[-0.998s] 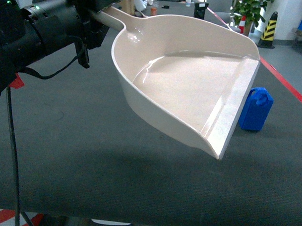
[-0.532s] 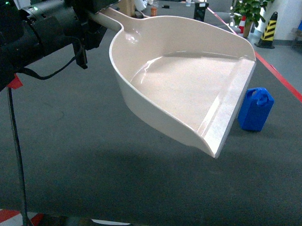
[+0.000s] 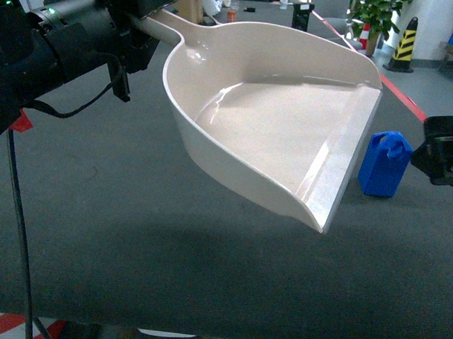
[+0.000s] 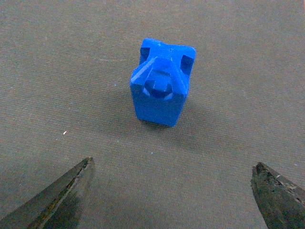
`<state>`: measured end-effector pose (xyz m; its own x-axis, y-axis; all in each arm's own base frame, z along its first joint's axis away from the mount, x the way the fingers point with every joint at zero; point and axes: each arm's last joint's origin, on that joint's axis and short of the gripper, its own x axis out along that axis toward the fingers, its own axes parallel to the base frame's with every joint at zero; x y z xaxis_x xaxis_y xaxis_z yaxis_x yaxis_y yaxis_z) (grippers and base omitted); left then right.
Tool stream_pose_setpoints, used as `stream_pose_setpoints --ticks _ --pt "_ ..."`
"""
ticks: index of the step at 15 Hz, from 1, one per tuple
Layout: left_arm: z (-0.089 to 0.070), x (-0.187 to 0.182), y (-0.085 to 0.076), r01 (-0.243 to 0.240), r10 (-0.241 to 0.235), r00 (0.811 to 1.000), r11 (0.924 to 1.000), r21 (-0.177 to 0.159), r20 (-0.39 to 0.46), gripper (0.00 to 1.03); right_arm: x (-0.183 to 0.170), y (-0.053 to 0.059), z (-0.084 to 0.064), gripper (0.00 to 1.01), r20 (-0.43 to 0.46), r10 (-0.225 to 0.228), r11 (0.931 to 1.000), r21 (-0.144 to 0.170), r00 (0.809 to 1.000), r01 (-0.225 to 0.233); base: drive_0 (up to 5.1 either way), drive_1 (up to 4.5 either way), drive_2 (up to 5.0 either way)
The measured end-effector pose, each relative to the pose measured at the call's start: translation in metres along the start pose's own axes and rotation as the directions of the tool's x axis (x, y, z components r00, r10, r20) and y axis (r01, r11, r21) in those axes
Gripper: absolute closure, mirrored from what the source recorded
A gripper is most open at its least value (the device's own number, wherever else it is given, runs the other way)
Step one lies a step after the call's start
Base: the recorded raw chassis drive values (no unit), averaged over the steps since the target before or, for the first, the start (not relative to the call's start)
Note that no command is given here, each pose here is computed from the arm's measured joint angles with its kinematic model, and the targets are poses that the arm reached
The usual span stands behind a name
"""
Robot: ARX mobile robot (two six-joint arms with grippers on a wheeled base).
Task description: Place part in tray to right shelf
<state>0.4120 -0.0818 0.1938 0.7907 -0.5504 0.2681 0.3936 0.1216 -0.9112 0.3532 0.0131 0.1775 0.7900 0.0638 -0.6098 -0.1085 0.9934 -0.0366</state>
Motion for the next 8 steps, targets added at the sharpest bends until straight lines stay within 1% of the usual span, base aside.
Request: stream_pose_setpoints --ticks 2,3,5,6,7,8 --pt "0.0 0.0 0.0 0.0 0.0 1.0 1.0 0.0 0.0 0.91 0.031 0.0 0.008 0.03 -0.047 0.014 0.9999 -0.004 0.999 -0.014 0.0 0.0 0.0" --pt "0.0 0.0 0.0 0.0 0.0 1.0 1.0 0.0 0.0 0.91 0.045 0.0 0.012 0.03 -0.064 0.014 0.9999 -0.005 0.998 -0.015 0.0 0.0 0.0" --pt "0.0 0.0 0.0 0.0 0.0 1.0 1.0 0.0 0.0 0.91 0.07 -0.001 0.023 0.03 -0.079 0.022 0.9997 -0.002 0.997 -0.022 0.0 0.0 0.0" --pt "0.0 0.0 0.0 0.0 0.0 1.0 1.0 -0.001 0.0 0.91 0.082 0.001 0.029 0.03 -0.082 0.029 0.9996 -0.003 0.996 -0.029 0.0 0.0 0.0" --pt "0.0 0.0 0.0 0.0 0.0 1.0 1.0 0.0 0.0 0.91 0.095 0.001 0.034 0.03 -0.085 0.039 0.9992 0.0 0.996 -0.039 0.0 0.0 0.0" --pt "0.0 0.0 0.0 0.0 0.0 1.0 1.0 0.0 0.0 0.91 0.104 0.003 0.038 0.03 -0.093 0.057 0.9984 0.011 0.994 -0.056 0.0 0.0 0.0"
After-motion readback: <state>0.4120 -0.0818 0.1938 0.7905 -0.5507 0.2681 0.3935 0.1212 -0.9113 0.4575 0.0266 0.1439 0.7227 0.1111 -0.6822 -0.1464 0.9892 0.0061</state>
